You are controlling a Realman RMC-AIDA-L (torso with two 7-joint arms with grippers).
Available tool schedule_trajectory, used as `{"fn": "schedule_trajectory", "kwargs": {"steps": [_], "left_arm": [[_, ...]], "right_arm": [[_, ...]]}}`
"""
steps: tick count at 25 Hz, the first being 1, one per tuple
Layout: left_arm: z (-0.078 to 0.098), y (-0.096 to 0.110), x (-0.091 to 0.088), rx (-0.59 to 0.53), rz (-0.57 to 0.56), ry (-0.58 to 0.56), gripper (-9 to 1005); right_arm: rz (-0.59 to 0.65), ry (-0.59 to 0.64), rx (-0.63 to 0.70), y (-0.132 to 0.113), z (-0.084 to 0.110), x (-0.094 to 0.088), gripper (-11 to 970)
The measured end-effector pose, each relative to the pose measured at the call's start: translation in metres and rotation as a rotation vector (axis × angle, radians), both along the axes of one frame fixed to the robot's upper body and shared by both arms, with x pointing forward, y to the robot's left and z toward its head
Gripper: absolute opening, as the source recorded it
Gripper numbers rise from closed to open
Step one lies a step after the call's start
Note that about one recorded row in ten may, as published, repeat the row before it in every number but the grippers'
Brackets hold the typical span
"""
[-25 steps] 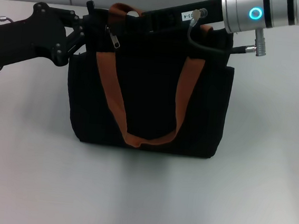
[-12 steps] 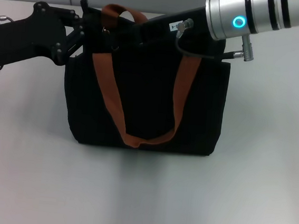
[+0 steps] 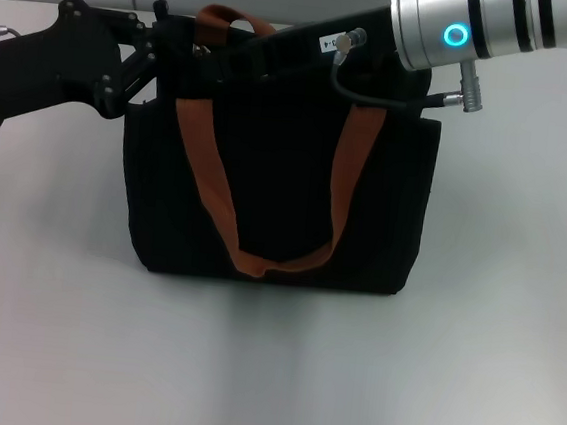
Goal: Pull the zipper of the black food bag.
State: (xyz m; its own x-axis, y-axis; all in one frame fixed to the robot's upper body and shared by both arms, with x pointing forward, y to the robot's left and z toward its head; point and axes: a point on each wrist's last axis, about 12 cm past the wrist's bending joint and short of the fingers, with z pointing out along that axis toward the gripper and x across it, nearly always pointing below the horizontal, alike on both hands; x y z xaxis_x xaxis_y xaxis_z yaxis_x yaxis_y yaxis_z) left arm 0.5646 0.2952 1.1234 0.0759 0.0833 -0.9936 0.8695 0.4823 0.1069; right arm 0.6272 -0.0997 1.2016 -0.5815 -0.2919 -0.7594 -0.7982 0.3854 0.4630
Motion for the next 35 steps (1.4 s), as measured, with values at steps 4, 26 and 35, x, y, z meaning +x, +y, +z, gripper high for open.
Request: {"fn": "schedule_trajectory", "kwargs": {"steps": [4,26,35], "left_arm": [[-0.0003,0.0002,-0.0004,-0.001,0.000,0.001,63],[-0.0040,0.0038,-0.0038,0.016,0.007,0.003,79],[-0.0037,0.0032,-0.0041,0.014,0.004,0.001,86]], "right_arm": [[-0.005,0.004,-0.002,-0.0001,-0.0002,0.0003,52],[-0.006,0.034,0.005,-0.0049,0.0028,-0.0007,18],[-0.012,0.032,-0.007,-0.0044,0.0023,0.0006,17]]}}
